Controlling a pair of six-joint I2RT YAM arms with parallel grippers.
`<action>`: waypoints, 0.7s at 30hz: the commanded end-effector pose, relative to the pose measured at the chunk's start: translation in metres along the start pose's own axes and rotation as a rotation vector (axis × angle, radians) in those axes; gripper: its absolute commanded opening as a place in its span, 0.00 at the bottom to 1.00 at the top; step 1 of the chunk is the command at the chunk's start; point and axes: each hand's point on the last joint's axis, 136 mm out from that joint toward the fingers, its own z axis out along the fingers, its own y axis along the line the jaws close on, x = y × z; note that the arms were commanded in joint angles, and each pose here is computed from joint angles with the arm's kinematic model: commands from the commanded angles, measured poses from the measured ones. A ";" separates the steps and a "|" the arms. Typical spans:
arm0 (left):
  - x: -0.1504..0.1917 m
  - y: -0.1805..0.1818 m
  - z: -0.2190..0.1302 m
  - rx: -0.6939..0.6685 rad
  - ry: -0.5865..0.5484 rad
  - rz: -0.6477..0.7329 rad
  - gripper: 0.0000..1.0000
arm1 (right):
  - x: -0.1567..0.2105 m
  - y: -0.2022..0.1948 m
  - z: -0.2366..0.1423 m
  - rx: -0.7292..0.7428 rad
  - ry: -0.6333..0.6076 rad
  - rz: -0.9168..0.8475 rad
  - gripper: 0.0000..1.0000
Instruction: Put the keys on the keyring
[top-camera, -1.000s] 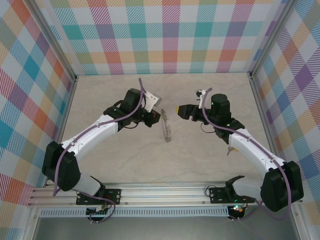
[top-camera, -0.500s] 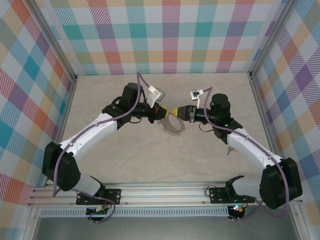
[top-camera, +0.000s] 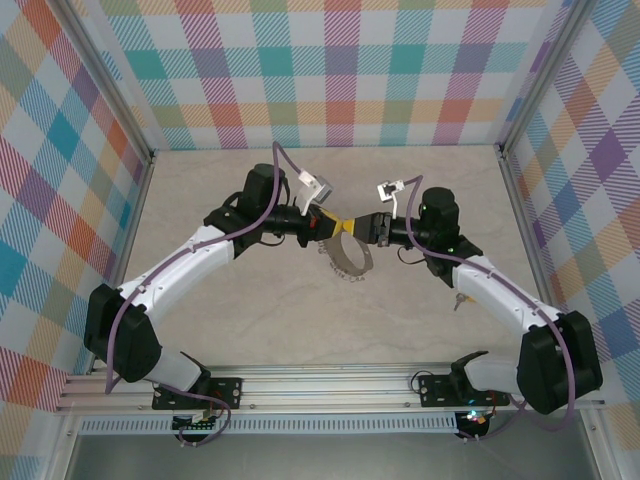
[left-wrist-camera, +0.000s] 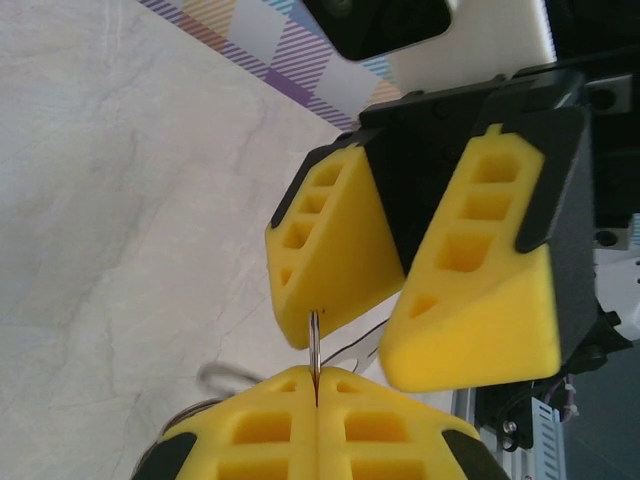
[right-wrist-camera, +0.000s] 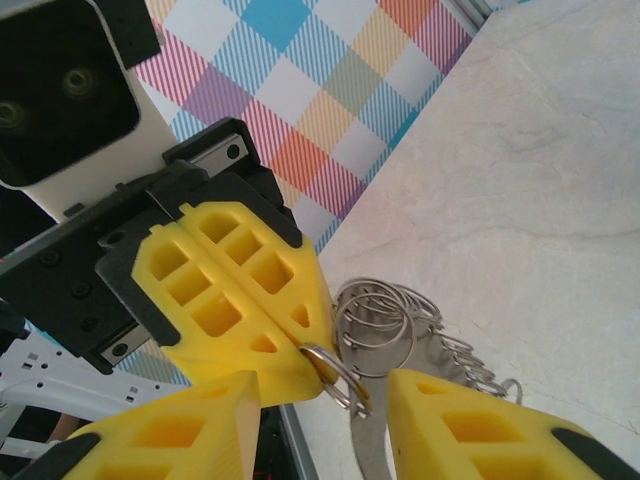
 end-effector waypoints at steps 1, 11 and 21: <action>-0.025 -0.014 -0.012 0.044 -0.061 0.046 0.00 | 0.002 0.006 0.000 -0.060 0.019 -0.051 0.36; -0.021 -0.017 -0.011 0.070 -0.039 0.039 0.00 | 0.002 0.010 -0.003 -0.061 0.019 -0.067 0.29; -0.019 -0.019 -0.010 0.087 -0.021 0.037 0.00 | -0.003 0.010 -0.009 -0.055 0.003 -0.073 0.20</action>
